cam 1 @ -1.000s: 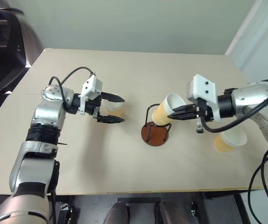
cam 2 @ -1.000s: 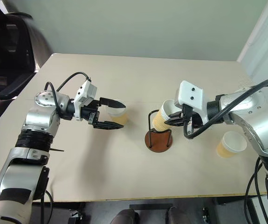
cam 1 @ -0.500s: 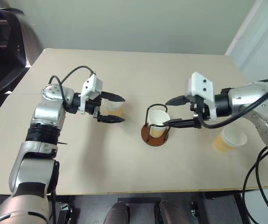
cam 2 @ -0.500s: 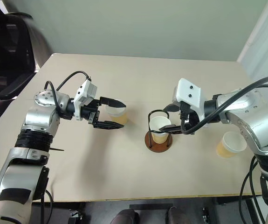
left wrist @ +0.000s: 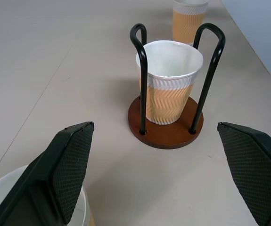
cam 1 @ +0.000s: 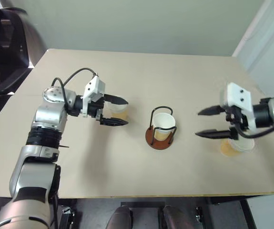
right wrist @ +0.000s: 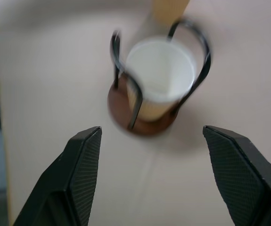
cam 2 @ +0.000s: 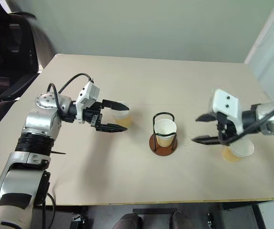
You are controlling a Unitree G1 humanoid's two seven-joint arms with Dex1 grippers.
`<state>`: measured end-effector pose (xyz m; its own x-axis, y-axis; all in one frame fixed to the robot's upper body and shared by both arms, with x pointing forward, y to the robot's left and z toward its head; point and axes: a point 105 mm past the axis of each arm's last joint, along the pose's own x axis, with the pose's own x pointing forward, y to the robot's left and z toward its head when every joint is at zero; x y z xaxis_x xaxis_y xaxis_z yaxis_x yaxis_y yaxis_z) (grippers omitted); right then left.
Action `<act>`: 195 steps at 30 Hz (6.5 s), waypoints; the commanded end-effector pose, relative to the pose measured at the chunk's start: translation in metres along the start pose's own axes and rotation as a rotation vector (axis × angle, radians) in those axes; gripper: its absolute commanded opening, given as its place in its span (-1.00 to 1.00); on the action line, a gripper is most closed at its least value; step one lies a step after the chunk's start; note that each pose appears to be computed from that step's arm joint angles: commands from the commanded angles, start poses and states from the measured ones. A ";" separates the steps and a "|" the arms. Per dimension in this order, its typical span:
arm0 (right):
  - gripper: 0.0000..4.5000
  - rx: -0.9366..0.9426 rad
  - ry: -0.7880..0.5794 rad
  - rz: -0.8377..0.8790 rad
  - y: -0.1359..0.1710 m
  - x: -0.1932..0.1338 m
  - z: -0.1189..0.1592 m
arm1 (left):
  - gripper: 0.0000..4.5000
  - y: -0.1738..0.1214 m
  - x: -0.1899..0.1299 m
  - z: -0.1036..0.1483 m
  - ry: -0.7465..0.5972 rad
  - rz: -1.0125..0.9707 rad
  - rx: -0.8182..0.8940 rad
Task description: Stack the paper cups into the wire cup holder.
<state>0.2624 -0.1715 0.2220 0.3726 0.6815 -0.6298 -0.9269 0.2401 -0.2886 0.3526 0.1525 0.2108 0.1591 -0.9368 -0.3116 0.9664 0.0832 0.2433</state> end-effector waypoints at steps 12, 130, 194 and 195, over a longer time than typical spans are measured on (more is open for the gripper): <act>0.53 0.009 0.291 -0.118 -0.002 -0.055 -0.075 | 1.00 -0.002 0.005 0.010 -0.050 -0.039 0.041; -0.59 -0.370 0.010 0.026 -0.012 0.036 0.051 | 1.00 -0.015 0.004 0.009 -0.039 -0.130 0.039; 0.19 0.053 -0.349 -0.062 -0.016 -0.016 0.093 | 1.00 0.051 -0.012 -0.001 0.751 0.021 0.738; 0.19 0.054 -0.348 -0.062 -0.016 -0.016 0.092 | 1.00 0.052 -0.011 -0.004 0.754 0.023 0.739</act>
<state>0.2716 -0.1208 0.2945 0.3891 0.8544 -0.3445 -0.9169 0.3230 -0.2343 0.3991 0.1687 0.2210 0.4793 -0.4598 -0.7476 0.6649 -0.3658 0.6513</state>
